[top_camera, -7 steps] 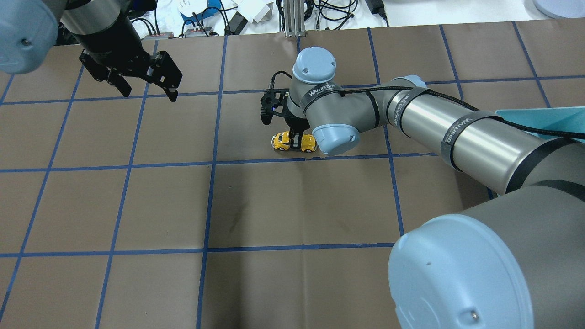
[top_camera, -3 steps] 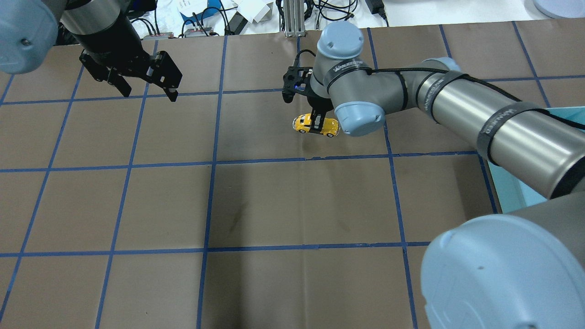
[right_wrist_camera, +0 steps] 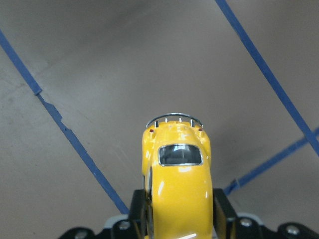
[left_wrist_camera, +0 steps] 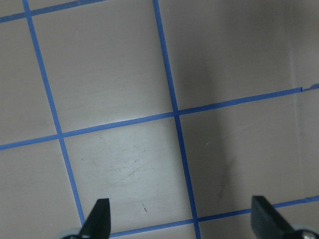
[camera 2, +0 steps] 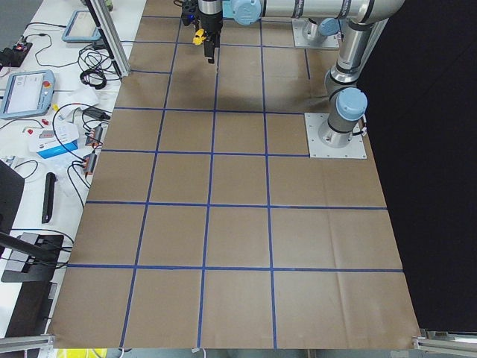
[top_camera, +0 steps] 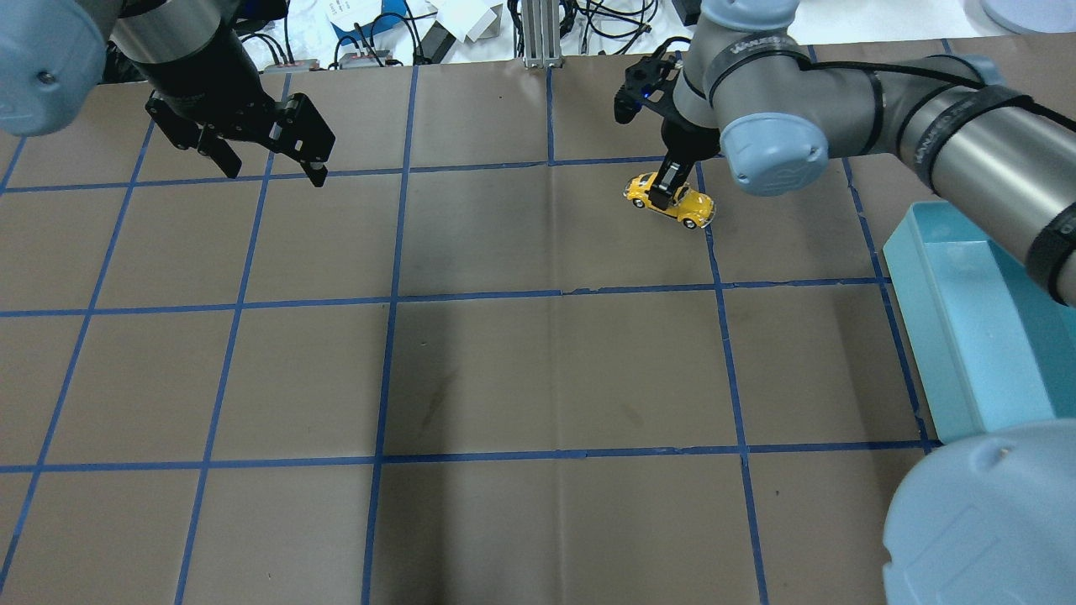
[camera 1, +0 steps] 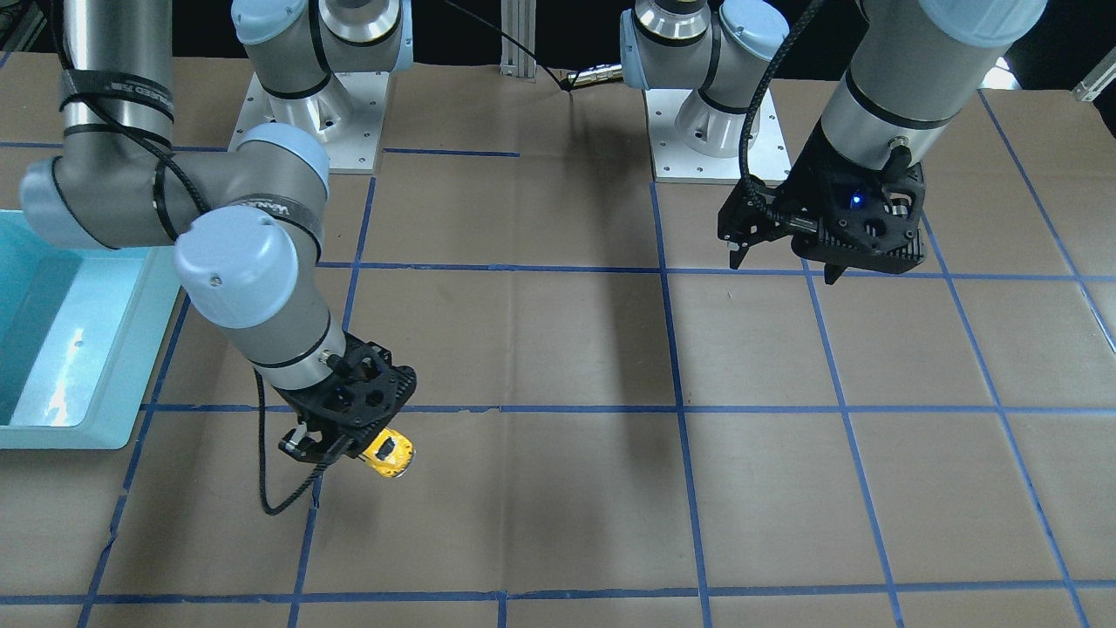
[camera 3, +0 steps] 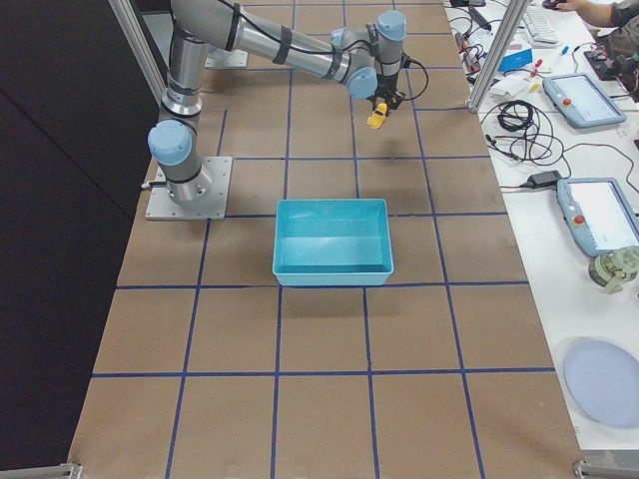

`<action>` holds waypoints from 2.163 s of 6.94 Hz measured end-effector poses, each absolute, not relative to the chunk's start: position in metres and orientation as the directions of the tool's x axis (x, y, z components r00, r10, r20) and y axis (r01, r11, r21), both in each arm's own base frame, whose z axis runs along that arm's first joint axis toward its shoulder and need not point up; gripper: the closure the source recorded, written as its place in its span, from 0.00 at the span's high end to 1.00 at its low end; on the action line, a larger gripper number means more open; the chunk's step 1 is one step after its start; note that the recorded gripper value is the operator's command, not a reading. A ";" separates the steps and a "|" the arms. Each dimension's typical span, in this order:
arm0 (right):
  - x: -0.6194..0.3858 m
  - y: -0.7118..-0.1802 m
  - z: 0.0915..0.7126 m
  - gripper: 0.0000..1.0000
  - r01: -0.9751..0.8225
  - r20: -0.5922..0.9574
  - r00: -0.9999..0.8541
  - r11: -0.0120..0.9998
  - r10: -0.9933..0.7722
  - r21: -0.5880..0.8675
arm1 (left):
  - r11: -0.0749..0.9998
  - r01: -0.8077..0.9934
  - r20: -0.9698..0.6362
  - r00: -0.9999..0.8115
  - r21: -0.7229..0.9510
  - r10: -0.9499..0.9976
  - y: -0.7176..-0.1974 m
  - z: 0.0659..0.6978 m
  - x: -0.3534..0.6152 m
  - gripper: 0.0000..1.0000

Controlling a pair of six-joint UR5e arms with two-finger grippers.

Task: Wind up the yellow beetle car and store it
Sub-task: 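Lift the car with the right gripper and carry it to the blue bin, then lower the car into the blue bin and open the right gripper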

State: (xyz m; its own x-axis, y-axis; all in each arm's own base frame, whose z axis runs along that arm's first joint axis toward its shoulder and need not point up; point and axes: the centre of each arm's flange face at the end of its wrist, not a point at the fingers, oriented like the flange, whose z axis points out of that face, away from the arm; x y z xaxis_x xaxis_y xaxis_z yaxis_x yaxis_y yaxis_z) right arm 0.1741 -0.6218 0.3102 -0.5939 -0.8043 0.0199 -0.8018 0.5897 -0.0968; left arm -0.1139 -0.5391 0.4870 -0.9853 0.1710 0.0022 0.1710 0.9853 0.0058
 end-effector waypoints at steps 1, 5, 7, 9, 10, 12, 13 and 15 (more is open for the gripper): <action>0.138 -0.621 0.320 0.41 -0.735 0.009 -0.677 0.675 -0.736 -0.063 | 0.985 0.171 0.002 -0.985 0.006 0.171 -0.539 0.487 -0.114 1.00; -0.068 -0.607 0.341 0.40 -0.438 0.017 -0.899 0.898 -0.439 0.030 | 0.985 0.172 0.002 -0.985 0.006 0.172 -0.539 0.487 -0.114 1.00; -0.159 -0.584 0.354 0.39 -0.318 0.047 -0.947 0.948 -0.319 0.031 | 0.985 0.172 0.002 -0.985 0.007 0.172 -0.539 0.487 -0.114 1.00; -0.193 -0.560 0.375 0.39 -0.250 0.068 -0.966 0.968 -0.250 0.016 | 0.985 0.173 0.002 -0.985 0.007 0.173 -0.539 0.487 -0.114 1.00; -0.193 -0.542 0.379 0.38 -0.229 0.070 -0.971 0.973 -0.230 0.015 | 0.985 0.173 0.002 -0.985 0.007 0.173 -0.539 0.487 -0.114 1.00; -0.177 -0.500 0.376 0.36 -0.185 0.065 -0.980 0.983 -0.186 0.017 | 0.985 0.173 0.002 -0.985 0.006 0.173 -0.539 0.487 -0.114 1.00; -0.178 -0.484 0.363 0.36 -0.154 0.067 -0.986 0.988 -0.155 0.014 | 0.985 0.173 0.002 -0.985 0.006 0.173 -0.539 0.487 -0.115 1.00; -0.194 -0.458 0.322 0.36 -0.096 0.106 -0.990 0.995 -0.093 -0.027 | 0.985 0.173 0.002 -0.985 0.007 0.173 -0.539 0.486 -0.114 1.00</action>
